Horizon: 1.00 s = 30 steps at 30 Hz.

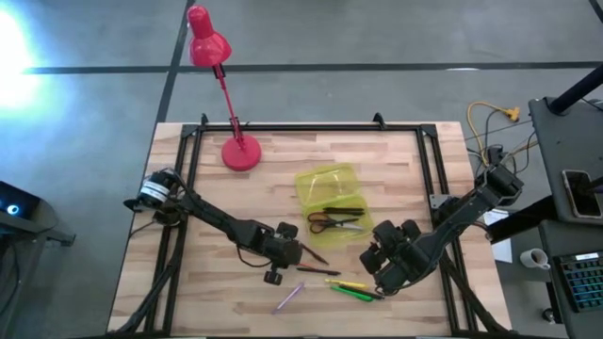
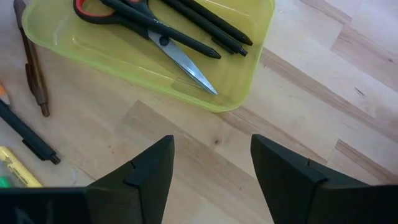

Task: Pick & place school supplies into a supply box
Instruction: Put the orange pencil into the yellow supply box

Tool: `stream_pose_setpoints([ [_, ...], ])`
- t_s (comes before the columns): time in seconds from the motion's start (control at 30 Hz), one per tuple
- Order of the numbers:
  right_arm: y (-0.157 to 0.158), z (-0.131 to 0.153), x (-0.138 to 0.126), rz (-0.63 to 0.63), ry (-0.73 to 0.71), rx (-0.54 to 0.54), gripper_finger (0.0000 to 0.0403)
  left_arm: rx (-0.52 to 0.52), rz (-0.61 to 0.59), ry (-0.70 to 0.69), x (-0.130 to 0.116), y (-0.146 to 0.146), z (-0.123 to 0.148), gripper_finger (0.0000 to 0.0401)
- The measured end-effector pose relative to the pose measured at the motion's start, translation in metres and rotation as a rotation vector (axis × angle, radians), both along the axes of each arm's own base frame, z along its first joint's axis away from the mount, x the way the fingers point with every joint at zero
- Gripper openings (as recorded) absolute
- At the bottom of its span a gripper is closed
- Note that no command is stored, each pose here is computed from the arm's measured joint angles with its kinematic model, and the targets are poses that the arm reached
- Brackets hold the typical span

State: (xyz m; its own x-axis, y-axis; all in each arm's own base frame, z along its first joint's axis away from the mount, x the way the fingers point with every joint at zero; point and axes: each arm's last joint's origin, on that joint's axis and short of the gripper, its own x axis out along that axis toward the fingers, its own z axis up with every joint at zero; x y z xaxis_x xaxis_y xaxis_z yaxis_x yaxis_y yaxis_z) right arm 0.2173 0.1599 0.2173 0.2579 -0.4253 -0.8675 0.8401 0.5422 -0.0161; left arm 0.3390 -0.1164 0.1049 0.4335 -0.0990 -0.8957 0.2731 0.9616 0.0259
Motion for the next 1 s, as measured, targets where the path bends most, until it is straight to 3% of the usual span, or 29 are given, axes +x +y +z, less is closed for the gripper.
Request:
stream_pose_setpoints([
  [0.23,-0.001,-0.003,-0.002,-0.002,0.025,0.010,0.0203,-0.009,0.052,0.021,-0.004,0.002,0.008,0.0011],
  [0.47,-0.001,-0.004,-0.002,-0.035,0.008,0.010,0.0203,-0.047,0.178,0.003,-0.015,0.007,0.048,0.0010],
  [0.63,-0.005,-0.003,-0.004,-0.081,-0.025,-0.037,0.0203,-0.054,0.232,-0.100,-0.015,0.013,0.083,0.0010],
  [0.77,-0.008,-0.002,-0.008,-0.134,-0.021,-0.062,0.0203,-0.111,0.344,-0.128,-0.014,0.026,0.091,0.0010],
  [1.0,-0.009,0.005,-0.016,-0.206,-0.072,-0.078,0.0203,-0.265,0.550,-0.302,0.009,0.056,0.110,0.0010],
])
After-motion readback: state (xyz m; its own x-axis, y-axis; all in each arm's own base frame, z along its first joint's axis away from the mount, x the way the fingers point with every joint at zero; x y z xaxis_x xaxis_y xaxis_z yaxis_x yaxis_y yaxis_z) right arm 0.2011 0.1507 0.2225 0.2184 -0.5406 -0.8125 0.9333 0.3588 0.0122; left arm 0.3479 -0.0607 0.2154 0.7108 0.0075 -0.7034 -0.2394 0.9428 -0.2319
